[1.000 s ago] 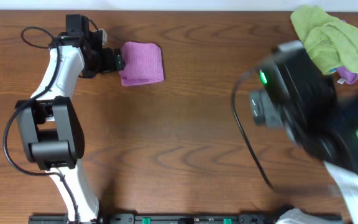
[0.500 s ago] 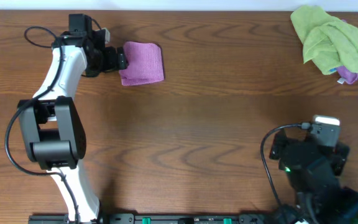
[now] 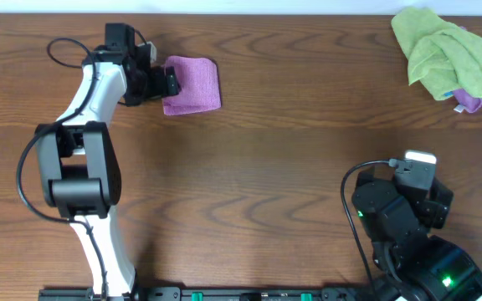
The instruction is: Fold the cloth
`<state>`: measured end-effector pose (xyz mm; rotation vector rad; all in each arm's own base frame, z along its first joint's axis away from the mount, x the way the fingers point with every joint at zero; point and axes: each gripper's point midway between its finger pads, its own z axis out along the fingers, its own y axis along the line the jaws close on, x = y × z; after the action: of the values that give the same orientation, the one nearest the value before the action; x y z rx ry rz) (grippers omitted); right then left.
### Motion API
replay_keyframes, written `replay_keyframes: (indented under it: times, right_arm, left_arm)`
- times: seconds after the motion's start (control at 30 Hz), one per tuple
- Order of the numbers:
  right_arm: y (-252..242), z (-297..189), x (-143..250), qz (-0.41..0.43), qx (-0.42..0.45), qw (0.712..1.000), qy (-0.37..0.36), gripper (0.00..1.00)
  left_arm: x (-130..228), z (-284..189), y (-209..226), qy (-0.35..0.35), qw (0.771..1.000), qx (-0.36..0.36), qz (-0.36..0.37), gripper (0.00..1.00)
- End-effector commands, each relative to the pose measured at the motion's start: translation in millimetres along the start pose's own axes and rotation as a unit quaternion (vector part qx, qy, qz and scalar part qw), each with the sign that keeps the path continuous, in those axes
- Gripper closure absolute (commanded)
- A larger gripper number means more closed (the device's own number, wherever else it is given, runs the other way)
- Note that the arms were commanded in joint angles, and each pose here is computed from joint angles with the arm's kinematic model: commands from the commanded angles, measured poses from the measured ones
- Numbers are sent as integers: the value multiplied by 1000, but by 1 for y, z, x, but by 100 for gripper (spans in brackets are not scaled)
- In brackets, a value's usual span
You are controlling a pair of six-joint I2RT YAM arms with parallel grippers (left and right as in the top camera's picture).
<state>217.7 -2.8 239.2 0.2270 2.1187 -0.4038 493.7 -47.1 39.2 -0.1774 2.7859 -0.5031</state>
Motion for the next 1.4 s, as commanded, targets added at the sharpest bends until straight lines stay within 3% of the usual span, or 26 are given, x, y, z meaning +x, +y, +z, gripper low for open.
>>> replay_keyframes:
  times: [0.0,0.67,0.97,1.03,1.1,1.17,1.2,1.37]
  right_arm:
    - [-2,0,-2,7,9,1000,-8,1]
    - [3,0,-12,31,-1,999,-26,1]
    - [7,-1,-20,50,-9,998,-39,1]
    - [8,-1,-21,53,-10,998,-41,1]
    - [8,-1,-23,55,-11,997,-43,1]
    - [9,-1,-23,57,-12,997,-44,1]
    - [9,-1,-23,57,-12,997,-44,1]
    - [9,-1,-23,57,-12,997,-44,1]
  left_arm:
    - [7,15,-2,17,999,27,-18,5]
    - [19,49,12,58,984,129,-110,4]
    - [48,82,1,117,964,188,-150,5]
    - [54,91,0,127,962,186,-152,0]
    - [58,99,-1,131,962,183,-153,30]
    - [61,107,3,132,964,166,-159,77]
    - [61,109,4,132,965,160,-162,92]
    - [59,112,5,125,968,150,-157,94]
